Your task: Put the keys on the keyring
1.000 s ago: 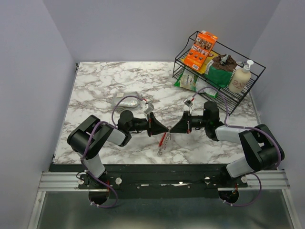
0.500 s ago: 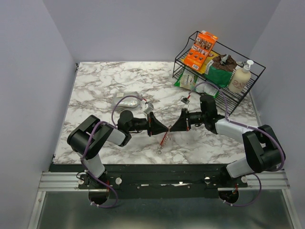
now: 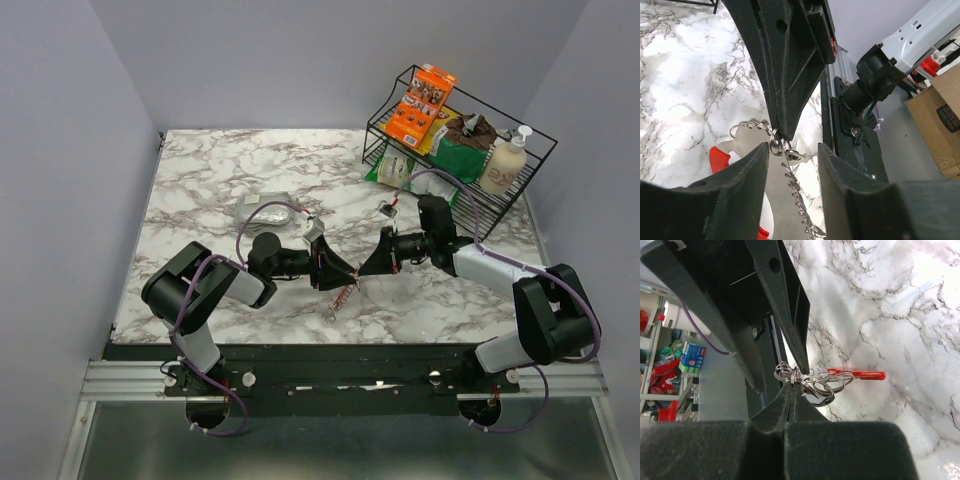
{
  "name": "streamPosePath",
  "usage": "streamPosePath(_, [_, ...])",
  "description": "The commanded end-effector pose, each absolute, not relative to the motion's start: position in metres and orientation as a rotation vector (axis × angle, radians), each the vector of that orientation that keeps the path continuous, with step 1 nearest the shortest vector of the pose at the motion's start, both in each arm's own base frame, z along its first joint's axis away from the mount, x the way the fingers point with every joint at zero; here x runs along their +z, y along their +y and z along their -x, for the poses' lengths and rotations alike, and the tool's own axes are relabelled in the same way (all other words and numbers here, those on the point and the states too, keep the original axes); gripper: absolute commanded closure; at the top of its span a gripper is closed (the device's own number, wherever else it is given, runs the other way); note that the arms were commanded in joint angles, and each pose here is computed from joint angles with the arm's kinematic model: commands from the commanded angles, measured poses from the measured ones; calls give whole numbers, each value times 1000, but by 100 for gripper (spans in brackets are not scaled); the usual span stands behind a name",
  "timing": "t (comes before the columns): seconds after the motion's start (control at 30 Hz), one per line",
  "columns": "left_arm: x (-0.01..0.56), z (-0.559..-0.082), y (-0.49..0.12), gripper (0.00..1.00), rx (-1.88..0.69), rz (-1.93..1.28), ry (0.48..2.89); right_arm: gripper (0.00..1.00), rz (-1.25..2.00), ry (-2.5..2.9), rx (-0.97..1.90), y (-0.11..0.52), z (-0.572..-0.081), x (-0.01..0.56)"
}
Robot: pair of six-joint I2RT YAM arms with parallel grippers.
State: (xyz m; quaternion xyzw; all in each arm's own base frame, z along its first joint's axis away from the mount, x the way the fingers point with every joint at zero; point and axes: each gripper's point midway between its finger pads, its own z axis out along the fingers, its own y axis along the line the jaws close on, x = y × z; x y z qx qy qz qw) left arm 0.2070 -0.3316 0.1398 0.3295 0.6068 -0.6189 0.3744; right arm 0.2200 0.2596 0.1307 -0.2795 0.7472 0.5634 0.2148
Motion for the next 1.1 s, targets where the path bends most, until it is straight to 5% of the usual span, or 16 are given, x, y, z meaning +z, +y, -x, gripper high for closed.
streamPosePath(0.0, [203, -202, -332, 45, -1510, -937, 1133, 100, 791, 2074, 1501, 258, -223, 137])
streamPosePath(0.3, [199, -225, -331, 37, -1413, -831, 1179, 100, 780, 2089, 1454, 254, -224, 135])
streamPosePath(0.37, [202, -233, -329, 25, -1357, -808, 1170, 100, 782, 2086, 1448, 254, -224, 135])
streamPosePath(0.57, [203, -253, -324, 18, -1209, -781, 1206, 100, 774, 2113, 1450, 252, -220, 134])
streamPosePath(1.07, [171, -233, -328, 21, -1088, -1405, 1366, 100, 818, 2127, 1392, 255, -226, 135])
